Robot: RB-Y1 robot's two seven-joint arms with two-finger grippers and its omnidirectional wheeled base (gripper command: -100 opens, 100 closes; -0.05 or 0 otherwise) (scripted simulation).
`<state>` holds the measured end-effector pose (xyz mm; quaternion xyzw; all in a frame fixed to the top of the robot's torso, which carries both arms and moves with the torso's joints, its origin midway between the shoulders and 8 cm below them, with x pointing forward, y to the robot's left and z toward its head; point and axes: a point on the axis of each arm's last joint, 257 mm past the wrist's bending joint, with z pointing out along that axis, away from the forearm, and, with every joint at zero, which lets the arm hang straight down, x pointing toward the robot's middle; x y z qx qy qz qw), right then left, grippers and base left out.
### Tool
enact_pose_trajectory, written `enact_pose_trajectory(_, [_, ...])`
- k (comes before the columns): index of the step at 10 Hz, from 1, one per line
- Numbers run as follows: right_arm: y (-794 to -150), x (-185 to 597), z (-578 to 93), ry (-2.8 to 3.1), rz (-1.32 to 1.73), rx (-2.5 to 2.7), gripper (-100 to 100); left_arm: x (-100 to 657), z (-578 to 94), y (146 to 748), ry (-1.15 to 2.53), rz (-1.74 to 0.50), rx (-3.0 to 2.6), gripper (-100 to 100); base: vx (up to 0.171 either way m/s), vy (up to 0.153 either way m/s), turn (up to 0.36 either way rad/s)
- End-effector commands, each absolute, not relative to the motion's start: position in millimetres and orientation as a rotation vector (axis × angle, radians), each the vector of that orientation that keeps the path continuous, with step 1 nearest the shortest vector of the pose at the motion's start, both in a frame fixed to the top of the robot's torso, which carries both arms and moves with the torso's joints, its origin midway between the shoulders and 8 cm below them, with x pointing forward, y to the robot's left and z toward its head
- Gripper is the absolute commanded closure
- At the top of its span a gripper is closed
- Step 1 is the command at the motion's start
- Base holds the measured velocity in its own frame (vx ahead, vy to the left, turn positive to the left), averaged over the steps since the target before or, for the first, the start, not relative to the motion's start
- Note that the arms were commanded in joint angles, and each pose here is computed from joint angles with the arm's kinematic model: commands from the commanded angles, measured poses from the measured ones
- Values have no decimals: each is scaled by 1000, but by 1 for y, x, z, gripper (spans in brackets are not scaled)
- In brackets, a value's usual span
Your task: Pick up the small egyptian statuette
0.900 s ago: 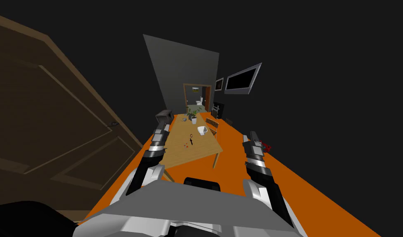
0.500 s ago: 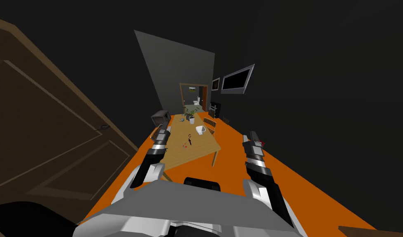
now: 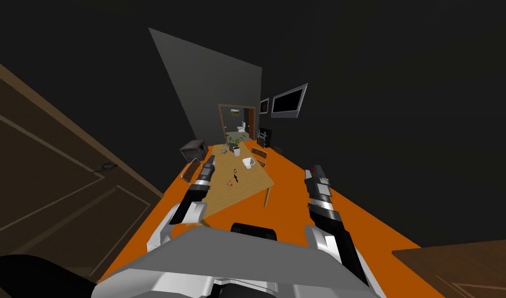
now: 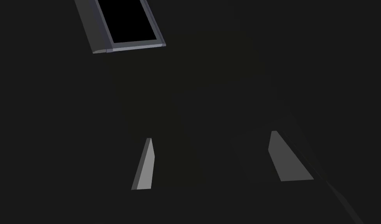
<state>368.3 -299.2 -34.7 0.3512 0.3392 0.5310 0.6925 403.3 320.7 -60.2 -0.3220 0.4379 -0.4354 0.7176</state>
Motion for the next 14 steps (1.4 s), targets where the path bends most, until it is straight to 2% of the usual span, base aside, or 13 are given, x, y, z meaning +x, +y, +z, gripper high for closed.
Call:
enact_pose_trajectory(1, [-299,368,-35,758,1186,785,0,414,-79,329,1013,-929,-735,-100,-29,29,-219])
enact_pose_trajectory(14, [-299,368,-35,758,1186,785,0,463,-215,411,1322,-660,-942,-100,-29,32,-183])
